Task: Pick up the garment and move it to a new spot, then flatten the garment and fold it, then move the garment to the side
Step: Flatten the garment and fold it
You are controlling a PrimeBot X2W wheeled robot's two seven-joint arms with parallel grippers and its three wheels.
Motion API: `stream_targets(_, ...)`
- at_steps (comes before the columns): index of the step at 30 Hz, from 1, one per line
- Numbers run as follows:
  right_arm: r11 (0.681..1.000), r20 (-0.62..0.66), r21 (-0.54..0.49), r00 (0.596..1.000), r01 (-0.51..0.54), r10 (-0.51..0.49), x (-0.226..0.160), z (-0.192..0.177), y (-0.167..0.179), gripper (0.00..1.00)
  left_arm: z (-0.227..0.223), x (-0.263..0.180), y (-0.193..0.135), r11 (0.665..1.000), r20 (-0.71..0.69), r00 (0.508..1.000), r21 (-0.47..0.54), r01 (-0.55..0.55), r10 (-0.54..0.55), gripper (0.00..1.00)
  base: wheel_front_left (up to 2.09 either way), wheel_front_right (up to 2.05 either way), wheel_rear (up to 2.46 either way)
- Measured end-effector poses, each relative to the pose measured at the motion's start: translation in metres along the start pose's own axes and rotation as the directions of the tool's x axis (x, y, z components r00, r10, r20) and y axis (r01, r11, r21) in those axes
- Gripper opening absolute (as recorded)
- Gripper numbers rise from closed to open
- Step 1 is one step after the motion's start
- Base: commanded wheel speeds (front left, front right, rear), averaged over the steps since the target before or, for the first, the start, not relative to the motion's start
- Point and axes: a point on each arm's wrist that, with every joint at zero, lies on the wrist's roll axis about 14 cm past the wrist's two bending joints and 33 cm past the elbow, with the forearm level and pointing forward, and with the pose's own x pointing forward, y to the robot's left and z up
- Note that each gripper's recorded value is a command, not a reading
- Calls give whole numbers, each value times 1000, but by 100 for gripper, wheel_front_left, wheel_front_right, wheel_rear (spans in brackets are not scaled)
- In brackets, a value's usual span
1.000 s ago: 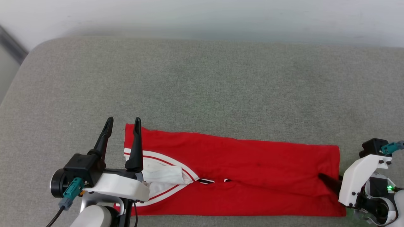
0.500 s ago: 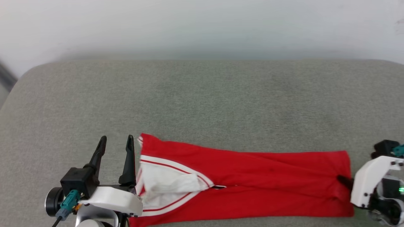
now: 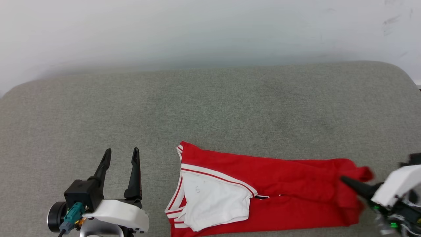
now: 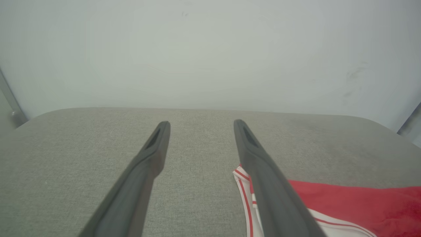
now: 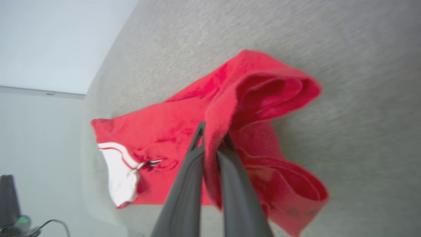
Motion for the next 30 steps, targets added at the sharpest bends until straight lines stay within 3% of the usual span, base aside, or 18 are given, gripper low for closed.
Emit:
stream_targets(4,965,-106,133,965,-226,240,5,-24,54,0,-1,-3,0,1000,-9,1000,0,4,-4,100,0,0,0)
stream_targets(10,902,-245,200,872,-383,424,22,-59,108,0,-2,-5,2,1000,-20,1000,-3,2,-2,100,0,0,0)
stream_targets(17,841,-368,245,756,-482,541,55,-111,178,0,-3,-5,14,999,-22,999,-6,-35,35,100,0,0,0)
stream_targets(20,844,-400,220,743,-490,536,70,-126,195,0,-8,-6,21,998,-34,998,-5,-56,55,100,0,0,0)
stream_targets(21,847,-404,211,746,-488,530,75,-130,198,6,-10,-7,23,998,-40,997,-5,-62,62,100,0,0,0)
stream_targets(22,852,-407,204,750,-483,522,79,-134,199,67,-11,-7,26,998,-43,997,-5,-69,69,100,0,0,0)
stream_targets(23,856,-423,193,747,-479,514,83,-140,201,100,-12,-7,28,997,-44,996,-4,-75,75,100,0,0,0)
stream_targets(30,860,-471,107,736,-499,486,90,-161,213,100,-19,-9,35,995,-60,993,-7,-98,97,100,0,0,0)
